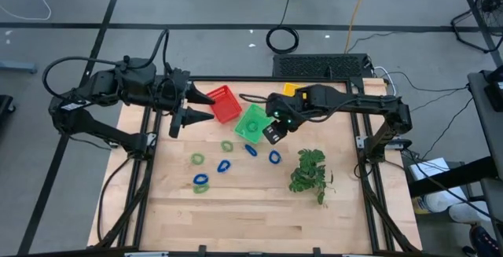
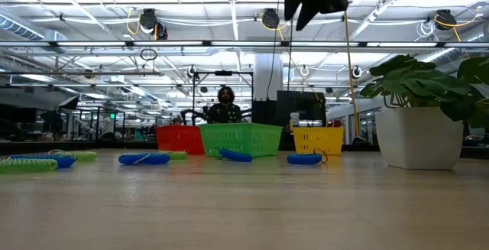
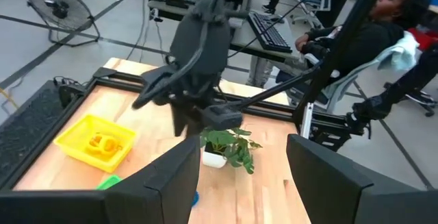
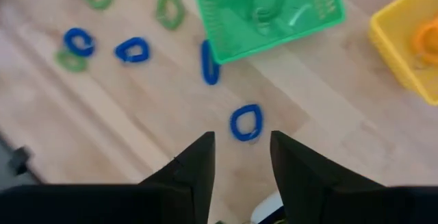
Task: Sort spring keychains
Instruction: Put the blue spring keychain into the red bin
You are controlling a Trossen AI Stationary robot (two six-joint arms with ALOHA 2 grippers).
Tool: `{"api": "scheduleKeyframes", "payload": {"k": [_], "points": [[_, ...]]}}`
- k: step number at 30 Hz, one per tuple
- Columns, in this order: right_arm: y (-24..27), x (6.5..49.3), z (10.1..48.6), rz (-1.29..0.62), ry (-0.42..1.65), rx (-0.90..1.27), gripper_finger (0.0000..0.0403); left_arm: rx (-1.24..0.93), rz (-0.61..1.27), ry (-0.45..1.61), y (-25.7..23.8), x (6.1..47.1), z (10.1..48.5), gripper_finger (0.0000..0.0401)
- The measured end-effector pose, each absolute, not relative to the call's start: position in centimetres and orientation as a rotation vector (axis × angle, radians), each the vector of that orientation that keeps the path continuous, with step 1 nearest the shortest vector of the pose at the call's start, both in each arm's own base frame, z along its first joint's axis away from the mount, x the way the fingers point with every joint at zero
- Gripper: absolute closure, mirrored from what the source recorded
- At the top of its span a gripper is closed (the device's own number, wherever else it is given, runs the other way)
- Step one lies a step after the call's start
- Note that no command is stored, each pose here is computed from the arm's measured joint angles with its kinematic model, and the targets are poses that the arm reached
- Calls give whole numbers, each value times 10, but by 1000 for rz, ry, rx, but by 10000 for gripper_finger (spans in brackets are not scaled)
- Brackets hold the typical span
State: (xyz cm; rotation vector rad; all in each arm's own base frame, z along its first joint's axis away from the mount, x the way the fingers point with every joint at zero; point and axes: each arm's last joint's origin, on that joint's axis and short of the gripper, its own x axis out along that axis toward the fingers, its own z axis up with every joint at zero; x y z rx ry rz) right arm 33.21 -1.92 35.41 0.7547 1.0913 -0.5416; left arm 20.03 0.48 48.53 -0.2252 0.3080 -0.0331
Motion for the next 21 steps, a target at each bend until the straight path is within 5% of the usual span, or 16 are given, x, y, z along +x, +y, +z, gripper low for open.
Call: {"api": "scheduleKeyframes", "payload": {"k": [21], "points": [[9, 336, 259, -622, 1162, 769, 216, -231, -63, 316, 4, 200, 485, 173]]}}
